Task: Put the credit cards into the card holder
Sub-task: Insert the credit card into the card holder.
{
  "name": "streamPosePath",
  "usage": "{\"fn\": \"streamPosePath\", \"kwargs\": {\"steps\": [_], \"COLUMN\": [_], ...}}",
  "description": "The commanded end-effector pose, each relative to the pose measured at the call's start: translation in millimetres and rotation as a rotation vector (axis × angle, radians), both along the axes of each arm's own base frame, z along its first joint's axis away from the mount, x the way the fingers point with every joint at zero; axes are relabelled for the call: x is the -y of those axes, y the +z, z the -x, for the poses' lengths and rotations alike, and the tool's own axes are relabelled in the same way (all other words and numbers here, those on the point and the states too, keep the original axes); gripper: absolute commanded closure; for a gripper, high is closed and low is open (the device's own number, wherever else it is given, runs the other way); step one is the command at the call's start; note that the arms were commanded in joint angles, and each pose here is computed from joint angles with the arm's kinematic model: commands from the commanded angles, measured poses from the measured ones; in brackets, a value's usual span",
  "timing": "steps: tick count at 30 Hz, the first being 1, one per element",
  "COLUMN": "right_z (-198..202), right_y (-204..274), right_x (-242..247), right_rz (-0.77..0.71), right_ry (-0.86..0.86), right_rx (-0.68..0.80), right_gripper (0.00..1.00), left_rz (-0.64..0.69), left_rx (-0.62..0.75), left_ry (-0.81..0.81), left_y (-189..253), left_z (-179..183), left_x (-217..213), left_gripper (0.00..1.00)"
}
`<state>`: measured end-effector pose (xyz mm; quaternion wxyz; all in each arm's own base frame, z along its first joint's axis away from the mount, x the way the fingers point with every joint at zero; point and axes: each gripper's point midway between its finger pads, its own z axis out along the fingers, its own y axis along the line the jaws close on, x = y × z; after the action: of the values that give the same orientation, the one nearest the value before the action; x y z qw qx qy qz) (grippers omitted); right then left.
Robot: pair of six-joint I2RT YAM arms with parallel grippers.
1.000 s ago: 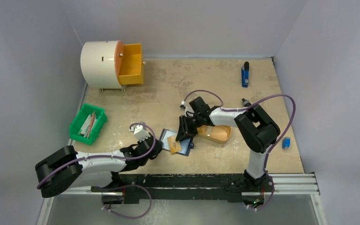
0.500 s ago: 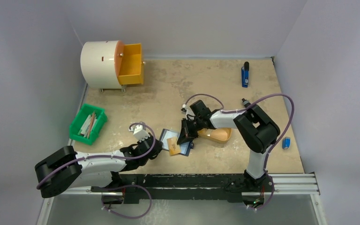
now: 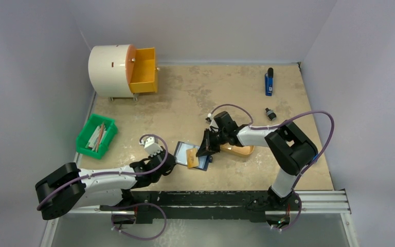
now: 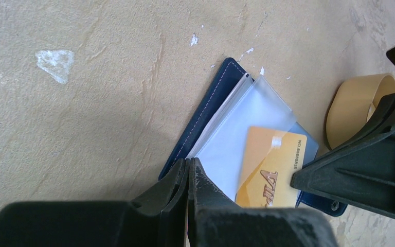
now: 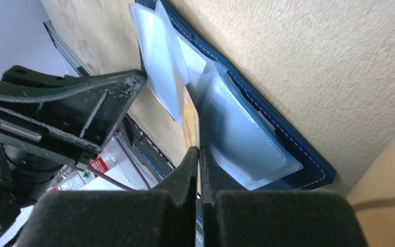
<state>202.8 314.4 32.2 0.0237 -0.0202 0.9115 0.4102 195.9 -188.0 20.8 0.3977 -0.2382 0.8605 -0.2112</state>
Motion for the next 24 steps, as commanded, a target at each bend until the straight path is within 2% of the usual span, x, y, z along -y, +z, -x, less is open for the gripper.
{"fn": "streamPosePath", "kwargs": {"steps": [1,13,24], "right_z": [-19.8,-43.6,-43.1], "right_y": [3.0,1.5,3.8], "right_x": [-5.2,-2.6,-15.8], "right_rz": [-0.014,0.005,-0.022], "right_ry": [-0.098,-0.23,-0.218], "right_rx": [0.033,0.092,0.091], "right_gripper": [1.0,1.0,1.0], "left_rz": [-0.112,-0.111,-0.092], "left_rx": [-0.052,-0.046,-0.049], "left_ry": [0.015,0.017,-0.007], "left_y": [-20.5,-16.6,-15.9], "left_z": [9.8,10.0,9.5], "left_x": [-24.6,-26.4,-18.1], "left_gripper": [1.0,1.0,1.0]}}
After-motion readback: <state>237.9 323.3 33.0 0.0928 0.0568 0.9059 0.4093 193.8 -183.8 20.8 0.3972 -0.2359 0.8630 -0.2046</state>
